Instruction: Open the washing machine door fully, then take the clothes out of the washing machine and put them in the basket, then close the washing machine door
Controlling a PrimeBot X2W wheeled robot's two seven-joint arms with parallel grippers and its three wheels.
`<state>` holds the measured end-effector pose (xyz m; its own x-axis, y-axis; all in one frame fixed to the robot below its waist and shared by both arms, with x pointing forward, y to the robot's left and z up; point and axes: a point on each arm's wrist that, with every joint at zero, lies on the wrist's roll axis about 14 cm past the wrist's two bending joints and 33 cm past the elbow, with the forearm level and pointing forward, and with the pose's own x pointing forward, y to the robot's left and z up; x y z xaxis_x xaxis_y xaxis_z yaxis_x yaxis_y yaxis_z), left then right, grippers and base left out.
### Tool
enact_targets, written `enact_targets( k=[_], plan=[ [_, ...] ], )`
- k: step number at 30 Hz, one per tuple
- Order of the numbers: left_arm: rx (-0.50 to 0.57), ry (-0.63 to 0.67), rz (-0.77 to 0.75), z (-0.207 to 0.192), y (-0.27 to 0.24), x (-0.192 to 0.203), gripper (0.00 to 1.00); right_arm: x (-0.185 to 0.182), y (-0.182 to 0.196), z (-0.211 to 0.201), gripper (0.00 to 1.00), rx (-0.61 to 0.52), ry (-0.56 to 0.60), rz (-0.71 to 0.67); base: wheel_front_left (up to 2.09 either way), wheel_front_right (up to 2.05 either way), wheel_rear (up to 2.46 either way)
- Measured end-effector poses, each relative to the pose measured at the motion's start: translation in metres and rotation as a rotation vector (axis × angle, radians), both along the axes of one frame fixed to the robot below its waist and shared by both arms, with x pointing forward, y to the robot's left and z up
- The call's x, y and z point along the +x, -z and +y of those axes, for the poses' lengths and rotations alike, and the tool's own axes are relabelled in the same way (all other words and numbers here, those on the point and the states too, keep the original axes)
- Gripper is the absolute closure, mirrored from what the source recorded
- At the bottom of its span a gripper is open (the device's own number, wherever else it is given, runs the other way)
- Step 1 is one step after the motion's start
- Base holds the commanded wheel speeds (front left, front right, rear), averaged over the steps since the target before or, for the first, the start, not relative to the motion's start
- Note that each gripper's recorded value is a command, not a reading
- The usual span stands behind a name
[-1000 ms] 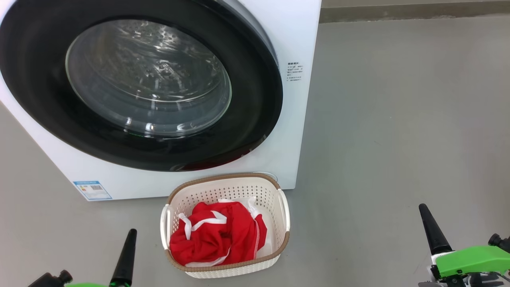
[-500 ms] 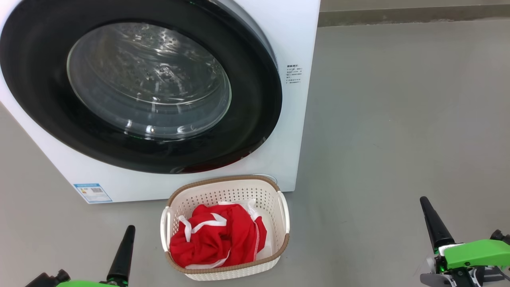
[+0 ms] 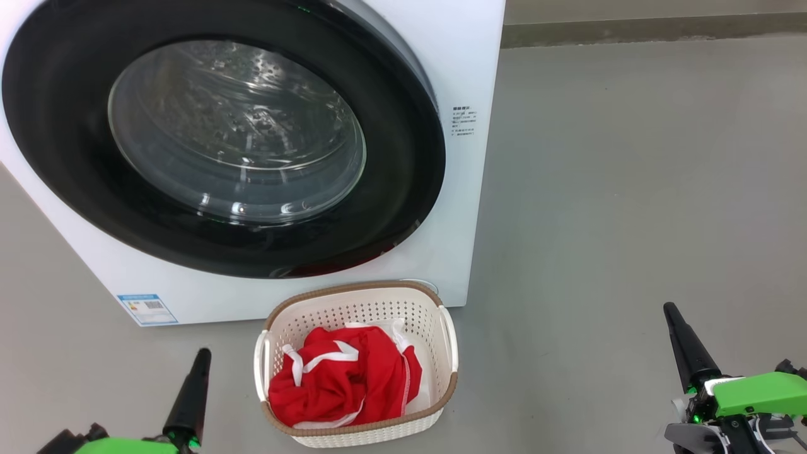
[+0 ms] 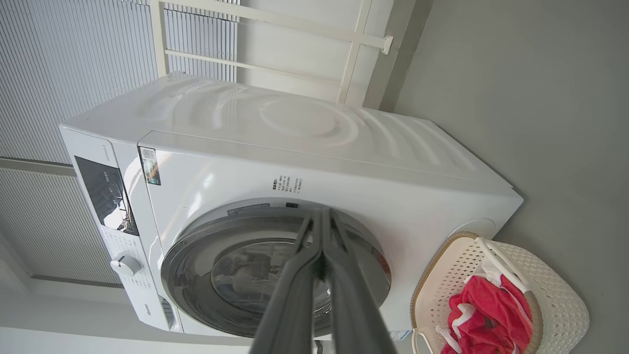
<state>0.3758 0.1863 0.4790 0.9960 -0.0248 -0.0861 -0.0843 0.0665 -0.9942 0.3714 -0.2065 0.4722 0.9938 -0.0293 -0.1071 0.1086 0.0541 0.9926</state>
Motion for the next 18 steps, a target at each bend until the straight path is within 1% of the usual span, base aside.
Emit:
enact_targets(
  k=[7,18],
  plan=[
    [-0.066,-0.003,-0.016,0.0009,-0.0051,0.0020,1.00,0.0032,-0.0071,0.0013,1.00,0.058,-0.003,-0.026,0.00,0.00,0.00],
    [-0.075,-0.004,-0.017,0.0007,-0.0052,0.0020,1.00,0.0050,-0.0100,0.0013,1.00,0.061,-0.003,-0.034,0.00,0.00,0.00]
  ],
)
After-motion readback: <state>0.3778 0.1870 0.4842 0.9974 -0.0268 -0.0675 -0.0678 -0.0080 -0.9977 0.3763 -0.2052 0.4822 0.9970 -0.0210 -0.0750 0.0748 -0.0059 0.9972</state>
